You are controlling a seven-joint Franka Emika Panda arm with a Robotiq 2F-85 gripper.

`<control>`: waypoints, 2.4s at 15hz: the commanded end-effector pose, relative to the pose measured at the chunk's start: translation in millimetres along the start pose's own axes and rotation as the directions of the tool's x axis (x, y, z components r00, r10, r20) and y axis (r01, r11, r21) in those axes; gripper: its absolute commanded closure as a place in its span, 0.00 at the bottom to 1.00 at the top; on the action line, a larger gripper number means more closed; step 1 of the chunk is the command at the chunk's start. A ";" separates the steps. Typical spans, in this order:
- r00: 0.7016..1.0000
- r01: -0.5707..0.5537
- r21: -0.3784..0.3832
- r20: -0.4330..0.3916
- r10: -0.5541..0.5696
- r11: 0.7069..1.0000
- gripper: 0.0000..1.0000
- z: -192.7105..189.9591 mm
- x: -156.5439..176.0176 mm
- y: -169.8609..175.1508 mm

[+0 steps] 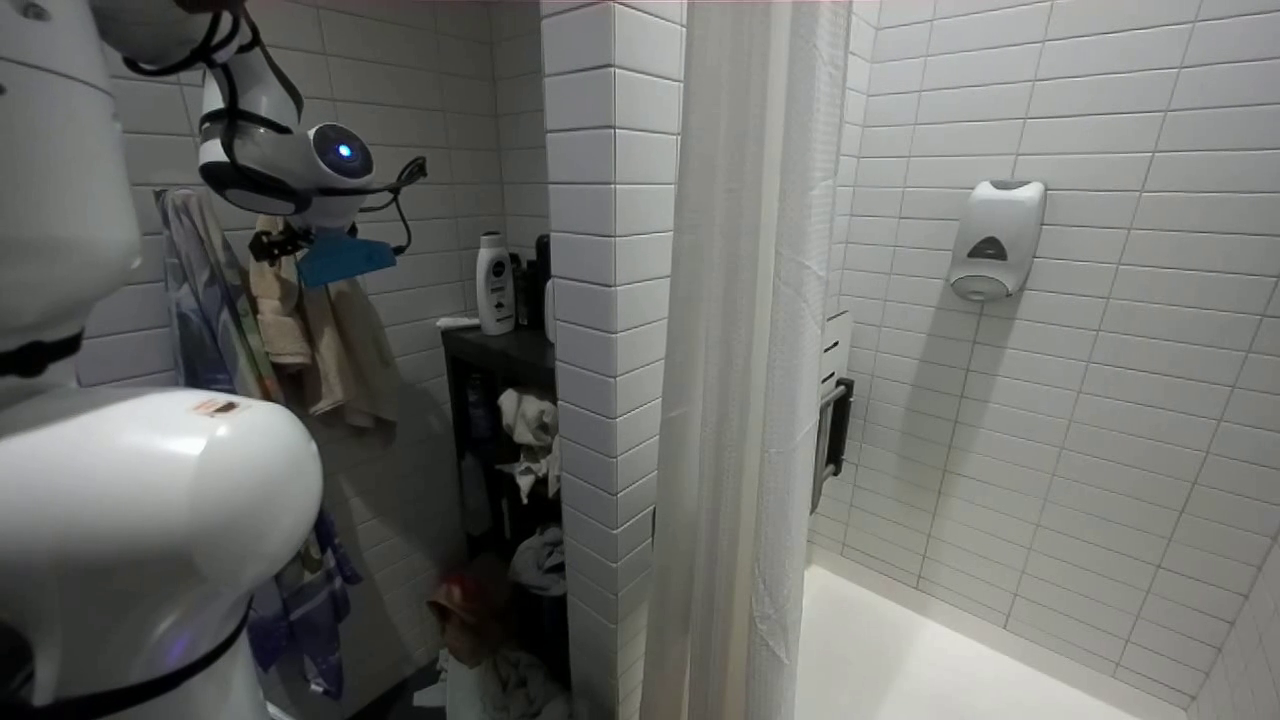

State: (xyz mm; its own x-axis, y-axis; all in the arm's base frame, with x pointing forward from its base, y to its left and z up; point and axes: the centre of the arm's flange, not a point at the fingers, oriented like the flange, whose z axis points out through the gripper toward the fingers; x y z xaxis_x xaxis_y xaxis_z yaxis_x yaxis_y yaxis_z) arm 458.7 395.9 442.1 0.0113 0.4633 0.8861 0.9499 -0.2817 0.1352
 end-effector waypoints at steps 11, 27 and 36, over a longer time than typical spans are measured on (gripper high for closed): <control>0.997 0.075 0.046 -0.018 -0.074 0.996 0.00 36.7 4.0 10.3; 0.972 0.228 0.142 -0.086 -0.218 0.963 0.25 77.3 49.1 9.3; 0.971 0.218 0.104 -0.119 -0.206 0.970 0.77 52.5 54.2 13.4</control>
State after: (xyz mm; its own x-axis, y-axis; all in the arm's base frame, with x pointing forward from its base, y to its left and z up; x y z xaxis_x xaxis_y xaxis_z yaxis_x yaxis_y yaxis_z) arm 496.0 455.1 452.7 -0.2004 0.4593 0.8654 0.9567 -0.0988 0.2739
